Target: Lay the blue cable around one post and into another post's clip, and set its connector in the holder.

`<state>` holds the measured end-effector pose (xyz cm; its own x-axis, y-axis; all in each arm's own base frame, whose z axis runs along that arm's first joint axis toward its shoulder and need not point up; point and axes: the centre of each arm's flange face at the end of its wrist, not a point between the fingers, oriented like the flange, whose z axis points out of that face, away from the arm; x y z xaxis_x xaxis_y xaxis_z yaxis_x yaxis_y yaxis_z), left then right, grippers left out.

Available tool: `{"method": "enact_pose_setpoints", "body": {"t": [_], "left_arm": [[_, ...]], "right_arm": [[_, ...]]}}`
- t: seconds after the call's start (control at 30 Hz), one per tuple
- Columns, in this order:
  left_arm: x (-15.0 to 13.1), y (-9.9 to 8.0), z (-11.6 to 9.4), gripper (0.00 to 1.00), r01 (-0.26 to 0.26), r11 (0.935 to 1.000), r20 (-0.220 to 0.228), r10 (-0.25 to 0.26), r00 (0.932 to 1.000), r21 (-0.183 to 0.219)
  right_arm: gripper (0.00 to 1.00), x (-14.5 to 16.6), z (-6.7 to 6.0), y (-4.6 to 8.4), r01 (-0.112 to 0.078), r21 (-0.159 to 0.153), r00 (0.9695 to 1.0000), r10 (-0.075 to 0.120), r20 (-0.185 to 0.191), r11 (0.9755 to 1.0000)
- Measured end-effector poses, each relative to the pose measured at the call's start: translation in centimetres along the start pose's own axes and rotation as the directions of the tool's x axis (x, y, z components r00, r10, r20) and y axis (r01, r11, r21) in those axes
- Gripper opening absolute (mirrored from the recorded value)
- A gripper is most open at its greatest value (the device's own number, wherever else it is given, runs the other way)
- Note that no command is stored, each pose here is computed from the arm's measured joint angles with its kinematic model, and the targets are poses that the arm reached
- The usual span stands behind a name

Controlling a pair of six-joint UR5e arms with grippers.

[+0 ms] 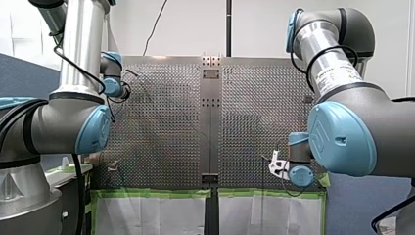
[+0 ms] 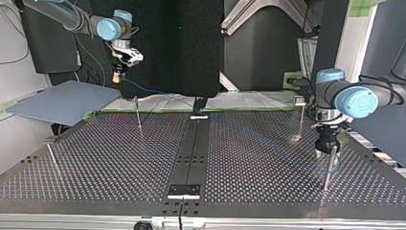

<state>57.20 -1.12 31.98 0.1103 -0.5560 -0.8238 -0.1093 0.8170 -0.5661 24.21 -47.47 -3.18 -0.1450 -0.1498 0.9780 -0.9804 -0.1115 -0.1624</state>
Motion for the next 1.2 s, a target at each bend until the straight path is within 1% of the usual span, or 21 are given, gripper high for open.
{"method": "enact_pose_setpoints", "body": {"t": [0.1,0.2,0.23,0.33,0.4,0.57,0.67,0.73,0.83,0.97,1.1,1.17,1.2], "left_arm": [[0.0,0.0,0.0,1.00,0.000,1.0000,-0.001,0.000,1.0000,0.000],[0.0,-0.1,0.0,1.00,0.000,1.0000,-0.001,0.000,1.0000,0.001],[0.1,-0.1,0.0,1.00,0.000,1.0000,-0.002,0.000,1.0000,0.001],[0.1,-0.1,0.0,1.00,0.000,1.0000,-0.002,0.000,1.0000,0.001],[0.1,-0.1,0.0,1.00,0.000,1.0000,-0.002,0.000,1.0000,0.001],[0.1,-0.1,0.0,1.00,0.000,1.0000,-0.002,0.000,1.0000,0.002],[0.1,-0.1,0.0,1.00,0.006,1.0000,-0.002,-0.006,1.0000,0.001],[0.1,0.1,0.0,1.00,0.018,0.9998,-0.002,-0.018,0.9998,-0.001],[0.1,0.5,-0.1,1.00,0.041,0.9992,-0.001,-0.041,0.9992,0.000],[0.4,1.0,-0.2,1.00,0.074,0.9970,-0.002,-0.074,0.9973,0.021],[0.4,1.1,-0.1,1.00,0.106,0.9932,0.006,-0.106,0.9943,0.049],[0.3,1.4,-0.1,1.00,0.120,0.9913,0.013,-0.121,0.9926,0.054],[0.3,1.9,-0.2,1.00,0.131,0.9900,0.018,-0.132,0.9911,0.053]], "right_arm": [[0.00,0.2,0.3,-0.3,-0.002,0.032,0.9997,0.003,-0.022,0.9995],[0.00,0.4,0.6,-0.6,0.000,0.064,0.9990,0.003,-0.044,0.9979],[0.00,0.5,0.6,-0.7,0.002,0.077,0.9988,0.002,-0.049,0.9971],[0.00,0.6,0.8,-0.7,0.006,0.098,0.9987,-0.001,-0.051,0.9952],[0.00,0.6,0.9,-0.5,0.006,0.107,0.9988,-0.001,-0.049,0.9942],[0.00,0.7,1.1,-0.1,0.005,0.139,0.9991,0.001,-0.042,0.9903],[0.00,0.7,1.2,0.1,0.002,0.149,0.9992,0.004,-0.040,0.9889],[0.00,0.7,1.2,0.2,-0.001,0.155,0.9992,0.007,-0.039,0.9879],[0.00,0.7,1.2,0.2,-0.002,0.160,0.9993,0.008,-0.036,0.9871],[0.00,0.7,1.2,0.1,-0.001,0.162,0.9994,0.007,-0.035,0.9867],[0.00,0.6,1.1,0.0,0.001,0.164,0.9995,0.004,-0.030,0.9864],[0.00,0.5,1.1,0.0,0.002,0.165,0.9996,0.002,-0.028,0.9863],[0.00,0.5,1.1,0.0,0.003,0.165,0.9996,0.002,-0.027,0.9862]]}}
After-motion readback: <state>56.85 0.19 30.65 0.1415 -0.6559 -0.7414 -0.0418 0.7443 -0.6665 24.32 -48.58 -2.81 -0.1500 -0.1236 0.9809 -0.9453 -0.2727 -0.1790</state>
